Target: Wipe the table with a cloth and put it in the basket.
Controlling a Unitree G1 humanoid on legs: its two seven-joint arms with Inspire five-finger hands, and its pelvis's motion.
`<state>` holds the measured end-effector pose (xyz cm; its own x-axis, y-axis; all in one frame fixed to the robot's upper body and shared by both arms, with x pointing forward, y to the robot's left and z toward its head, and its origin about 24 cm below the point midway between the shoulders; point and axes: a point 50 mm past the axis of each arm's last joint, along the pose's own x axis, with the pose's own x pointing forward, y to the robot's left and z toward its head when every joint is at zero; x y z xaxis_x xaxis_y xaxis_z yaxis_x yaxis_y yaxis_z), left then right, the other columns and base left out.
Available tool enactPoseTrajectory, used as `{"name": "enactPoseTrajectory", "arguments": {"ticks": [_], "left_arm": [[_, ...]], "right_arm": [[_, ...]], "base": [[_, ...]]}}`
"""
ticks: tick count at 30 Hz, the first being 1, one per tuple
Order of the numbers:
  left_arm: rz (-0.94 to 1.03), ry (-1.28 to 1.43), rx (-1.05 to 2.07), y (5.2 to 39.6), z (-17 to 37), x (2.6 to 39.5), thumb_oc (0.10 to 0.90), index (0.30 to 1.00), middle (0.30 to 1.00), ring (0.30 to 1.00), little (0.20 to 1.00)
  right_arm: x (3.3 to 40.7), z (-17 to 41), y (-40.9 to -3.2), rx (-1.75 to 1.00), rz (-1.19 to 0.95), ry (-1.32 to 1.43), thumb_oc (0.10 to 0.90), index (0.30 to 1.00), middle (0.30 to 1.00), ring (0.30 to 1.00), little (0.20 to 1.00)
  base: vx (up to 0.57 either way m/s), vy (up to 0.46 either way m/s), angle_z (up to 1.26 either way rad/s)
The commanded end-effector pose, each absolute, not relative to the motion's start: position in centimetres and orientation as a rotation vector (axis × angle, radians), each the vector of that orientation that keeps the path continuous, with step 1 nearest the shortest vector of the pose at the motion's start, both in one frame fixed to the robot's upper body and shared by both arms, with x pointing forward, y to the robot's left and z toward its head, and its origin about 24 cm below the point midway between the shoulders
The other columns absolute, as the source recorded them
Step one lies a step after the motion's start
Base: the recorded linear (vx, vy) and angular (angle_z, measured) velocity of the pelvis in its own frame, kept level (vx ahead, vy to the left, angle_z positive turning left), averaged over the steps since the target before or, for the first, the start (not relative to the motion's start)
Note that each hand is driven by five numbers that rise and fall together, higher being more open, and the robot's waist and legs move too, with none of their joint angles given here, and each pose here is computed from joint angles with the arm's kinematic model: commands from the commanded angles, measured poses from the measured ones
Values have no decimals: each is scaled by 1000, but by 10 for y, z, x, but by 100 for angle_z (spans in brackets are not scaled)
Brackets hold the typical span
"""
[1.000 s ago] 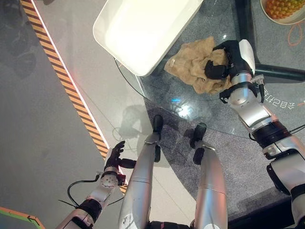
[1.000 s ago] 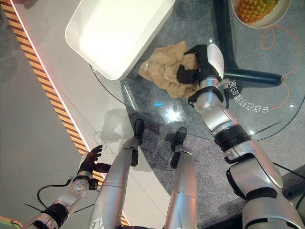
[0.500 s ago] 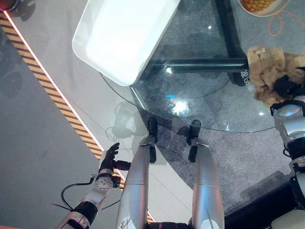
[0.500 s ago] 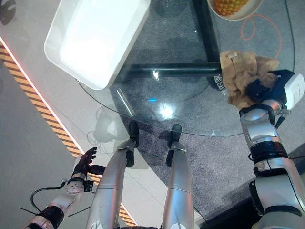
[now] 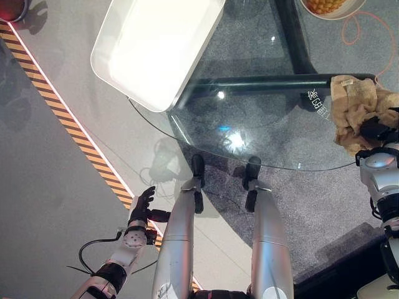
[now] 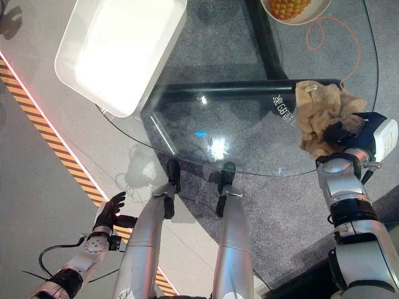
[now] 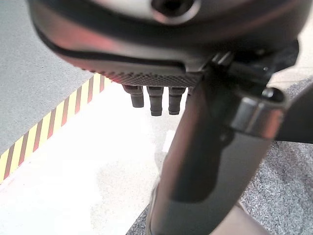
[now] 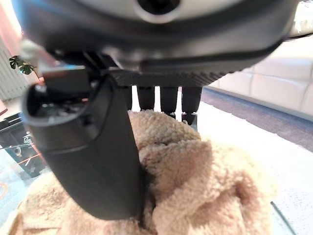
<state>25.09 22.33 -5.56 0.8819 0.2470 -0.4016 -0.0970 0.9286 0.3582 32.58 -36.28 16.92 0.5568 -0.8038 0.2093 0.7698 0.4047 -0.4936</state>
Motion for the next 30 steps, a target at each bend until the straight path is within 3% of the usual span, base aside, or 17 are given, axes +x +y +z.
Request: {"name": "enactPoseTrajectory", "arguments": {"ticks": [1,16,30], "left_arm": [[294,464,253,231,-67,223,800,900,900,900,900],[624,176,223,252,-27,237,800,900,900,900,900],[682,-128,224,256,27,251,800,900,900,900,900]], "right_arm": [[309,213,-387,-712,-1084,-82,100,300,300,300,200],[339,217,-315,-794,-735,-225,100,300,300,300,200],[339,191,-276,-758,-562,-242,100,300,300,300,200]], "base": [[0,0,0],[-1,6,3],[-8,4,8]]}}
